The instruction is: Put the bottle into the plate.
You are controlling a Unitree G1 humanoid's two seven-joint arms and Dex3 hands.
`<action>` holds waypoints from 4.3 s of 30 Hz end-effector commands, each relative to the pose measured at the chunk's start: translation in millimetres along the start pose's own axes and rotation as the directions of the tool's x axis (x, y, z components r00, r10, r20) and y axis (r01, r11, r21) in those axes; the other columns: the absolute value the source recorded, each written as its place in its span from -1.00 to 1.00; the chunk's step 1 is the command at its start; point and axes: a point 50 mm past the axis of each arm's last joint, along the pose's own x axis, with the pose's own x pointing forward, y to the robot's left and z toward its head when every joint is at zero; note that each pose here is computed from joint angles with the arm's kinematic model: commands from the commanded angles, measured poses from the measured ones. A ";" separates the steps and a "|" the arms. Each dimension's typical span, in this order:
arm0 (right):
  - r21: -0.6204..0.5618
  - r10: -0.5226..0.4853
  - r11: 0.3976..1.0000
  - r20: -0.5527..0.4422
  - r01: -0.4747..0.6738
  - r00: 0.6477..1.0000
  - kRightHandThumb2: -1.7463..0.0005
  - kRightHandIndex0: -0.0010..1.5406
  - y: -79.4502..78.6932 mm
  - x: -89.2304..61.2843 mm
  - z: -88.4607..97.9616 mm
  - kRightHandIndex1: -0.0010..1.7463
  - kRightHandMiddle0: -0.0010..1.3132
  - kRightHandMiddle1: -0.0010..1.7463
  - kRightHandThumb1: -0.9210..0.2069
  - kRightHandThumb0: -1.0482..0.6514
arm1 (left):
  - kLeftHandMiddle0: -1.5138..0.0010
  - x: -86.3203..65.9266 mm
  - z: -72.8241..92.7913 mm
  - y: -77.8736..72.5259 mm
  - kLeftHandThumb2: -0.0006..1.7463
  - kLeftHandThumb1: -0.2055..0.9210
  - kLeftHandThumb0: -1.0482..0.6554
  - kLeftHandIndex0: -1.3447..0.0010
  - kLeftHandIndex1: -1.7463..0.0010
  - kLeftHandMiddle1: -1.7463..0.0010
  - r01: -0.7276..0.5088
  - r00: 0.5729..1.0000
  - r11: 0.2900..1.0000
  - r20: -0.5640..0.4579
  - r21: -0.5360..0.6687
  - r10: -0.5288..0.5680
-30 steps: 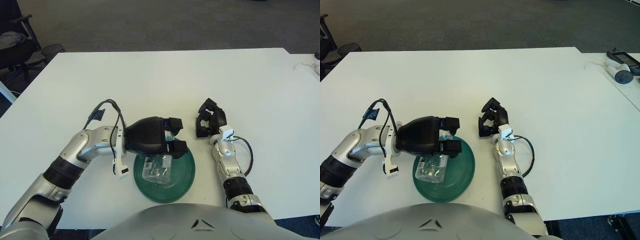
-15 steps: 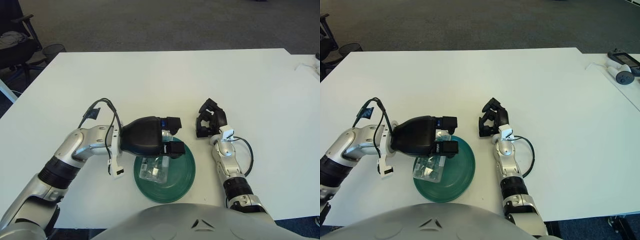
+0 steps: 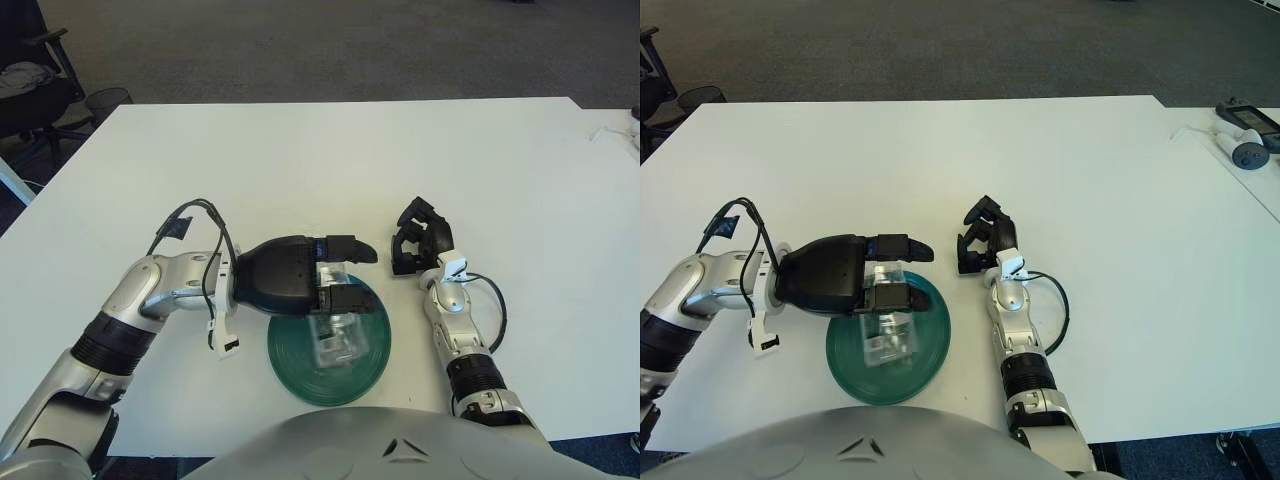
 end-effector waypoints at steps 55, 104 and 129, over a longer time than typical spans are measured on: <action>0.021 -0.004 1.000 -0.149 0.007 0.989 -0.97 0.19 -0.3 -16.4 -34.7 0.92 0.01 1.00 0.74 0.23 | 0.70 -97.2 -104.5 17.5 -0.53 0.99 -0.91 1.00 -0.03 0.85 -0.848 0.400 0.524 -0.738 -0.074 0.543; 0.013 -0.016 1.000 -0.160 0.018 0.987 -0.98 0.23 -6.6 -22.2 -34.2 0.86 0.05 1.00 0.78 0.23 | -0.17 -68.8 -32.3 -183.6 0.89 -0.65 0.23 0.06 -1.00 -0.88 -0.996 -0.085 -0.010 -0.957 0.091 -0.276; 0.007 -0.009 1.000 -0.161 0.010 0.987 -1.00 0.24 -6.9 -21.5 -34.0 0.86 0.07 1.00 0.81 0.23 | -0.18 -61.1 -17.6 -197.3 0.96 -0.72 0.23 0.01 -1.00 -0.93 -0.998 -0.058 0.047 -0.931 0.044 -0.359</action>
